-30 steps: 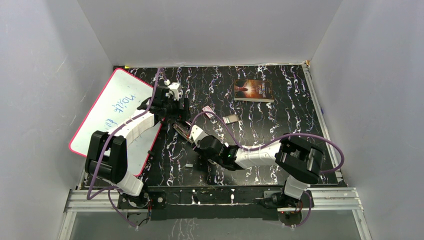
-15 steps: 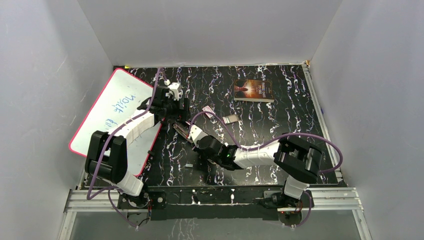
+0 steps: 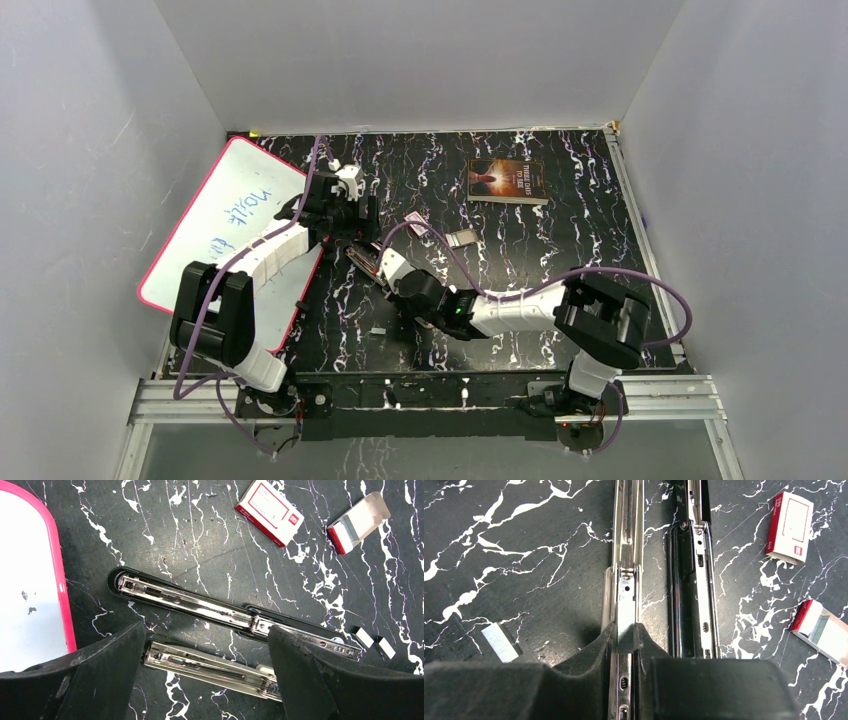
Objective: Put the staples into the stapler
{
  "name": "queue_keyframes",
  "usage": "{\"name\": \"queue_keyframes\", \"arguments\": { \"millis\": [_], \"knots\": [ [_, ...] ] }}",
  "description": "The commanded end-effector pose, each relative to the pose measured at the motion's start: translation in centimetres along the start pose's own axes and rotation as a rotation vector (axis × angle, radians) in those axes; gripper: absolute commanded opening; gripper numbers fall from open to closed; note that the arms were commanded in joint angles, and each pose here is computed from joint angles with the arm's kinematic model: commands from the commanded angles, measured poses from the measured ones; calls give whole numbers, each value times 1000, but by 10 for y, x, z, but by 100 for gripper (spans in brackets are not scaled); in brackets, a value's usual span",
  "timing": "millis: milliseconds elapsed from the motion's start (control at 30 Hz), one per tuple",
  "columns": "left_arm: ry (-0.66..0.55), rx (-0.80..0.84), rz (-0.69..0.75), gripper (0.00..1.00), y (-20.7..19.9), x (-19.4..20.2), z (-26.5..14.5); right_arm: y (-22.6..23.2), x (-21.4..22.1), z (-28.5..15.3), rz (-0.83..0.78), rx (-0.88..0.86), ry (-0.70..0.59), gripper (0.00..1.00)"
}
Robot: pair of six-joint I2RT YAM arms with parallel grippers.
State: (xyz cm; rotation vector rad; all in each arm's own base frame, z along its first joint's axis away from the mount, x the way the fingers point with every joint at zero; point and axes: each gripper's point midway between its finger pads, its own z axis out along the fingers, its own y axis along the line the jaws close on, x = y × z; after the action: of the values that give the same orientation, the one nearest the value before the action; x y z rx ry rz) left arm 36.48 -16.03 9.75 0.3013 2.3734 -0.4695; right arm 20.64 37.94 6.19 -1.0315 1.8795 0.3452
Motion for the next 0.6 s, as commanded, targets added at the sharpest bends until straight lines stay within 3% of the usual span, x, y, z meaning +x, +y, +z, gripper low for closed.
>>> {"name": "queue_keyframes", "arguments": {
  "millis": [0, 200, 567],
  "knots": [
    [-42, -2, 17, 92, -2, -18, -9, -8, -49, -14, 32, 8, -113, 17],
    [-41, -3, 16, 92, -2, -18, -10, -1, -51, -22, 8, -48, -108, 17],
    [-42, 4, 16, 92, -3, -18, -9, 60, -23, -56, -53, -403, -77, 16]
  ]
}}
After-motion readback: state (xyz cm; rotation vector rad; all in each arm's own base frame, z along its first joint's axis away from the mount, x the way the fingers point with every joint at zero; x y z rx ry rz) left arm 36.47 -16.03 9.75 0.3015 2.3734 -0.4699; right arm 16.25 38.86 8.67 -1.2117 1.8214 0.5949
